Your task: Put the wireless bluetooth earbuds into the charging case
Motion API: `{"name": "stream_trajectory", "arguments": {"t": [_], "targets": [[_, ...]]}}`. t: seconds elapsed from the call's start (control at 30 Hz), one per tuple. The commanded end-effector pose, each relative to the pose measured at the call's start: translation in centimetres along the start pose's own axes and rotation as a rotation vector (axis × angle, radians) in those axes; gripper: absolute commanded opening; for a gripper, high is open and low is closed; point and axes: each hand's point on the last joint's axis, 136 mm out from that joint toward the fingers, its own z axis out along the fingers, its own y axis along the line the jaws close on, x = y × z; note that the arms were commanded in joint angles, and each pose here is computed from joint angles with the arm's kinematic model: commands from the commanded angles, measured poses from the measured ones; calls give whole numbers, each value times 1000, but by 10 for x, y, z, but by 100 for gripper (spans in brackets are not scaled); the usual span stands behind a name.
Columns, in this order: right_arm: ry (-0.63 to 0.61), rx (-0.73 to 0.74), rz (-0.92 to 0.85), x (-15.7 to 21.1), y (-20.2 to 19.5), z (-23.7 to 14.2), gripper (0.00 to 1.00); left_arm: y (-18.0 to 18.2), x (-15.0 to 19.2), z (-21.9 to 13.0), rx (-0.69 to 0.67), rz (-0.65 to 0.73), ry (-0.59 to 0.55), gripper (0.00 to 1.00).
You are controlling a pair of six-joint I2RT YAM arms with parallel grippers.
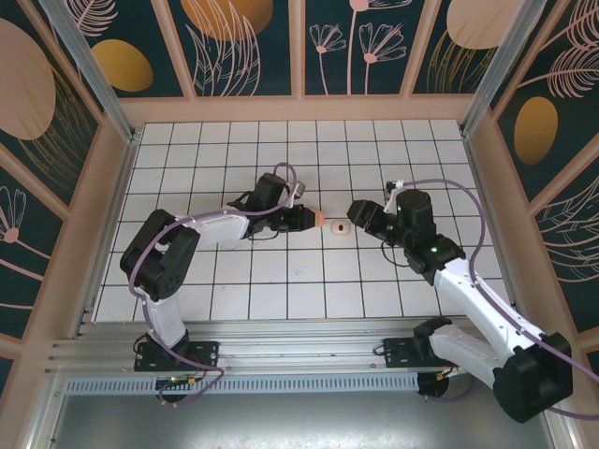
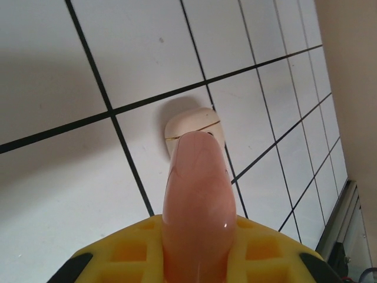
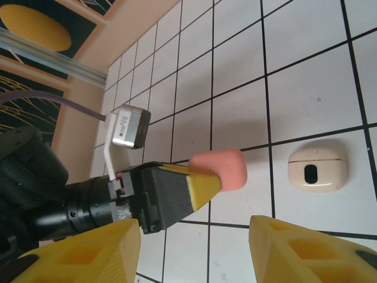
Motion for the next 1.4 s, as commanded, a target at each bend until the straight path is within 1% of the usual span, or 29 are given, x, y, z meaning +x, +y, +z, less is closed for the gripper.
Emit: {"name": "stream_trajectory", "arguments": {"t": [0.0,0.2,0.4,0.5,0.6,0.67,0.8,1.0,1.07,1.17,1.23,1.33,1.37], "targets": [[-75,11,22,-11,-4,-9,52,14,13,6,-64,-91,77,15],[-76,20,16,-10,-7,-18,52,35,34,10,-139,-184,156,16],[-63,18,6,-8,-7,-19,52,40,38,15,-151,-209,176,17],[-60,13,8,-8,-7,-19,52,45,40,18,-171,-217,194,19],[-54,12,10,-8,-6,-20,52,49,42,18,-193,-219,203,25],[-58,13,11,-9,-5,-22,52,51,43,16,-205,-219,201,32],[-58,12,5,-10,-3,-22,52,53,40,10,-245,-205,193,43],[-55,6,3,-12,0,-23,52,50,31,-10,-310,-138,163,55],[-55,11,-4,-11,-3,-22,53,45,25,-22,-328,-114,137,59],[-88,60,-42,-14,-18,-17,53,37,13,-51,-367,-66,46,65],[-125,116,-70,-18,-33,-14,54,34,2,-80,-411,-29,-45,69],[-199,194,-123,-30,-53,-16,61,40,-25,-129,-467,25,-221,75],[-230,220,-146,-34,-62,-16,64,47,-36,-149,-493,40,-300,77]]}}
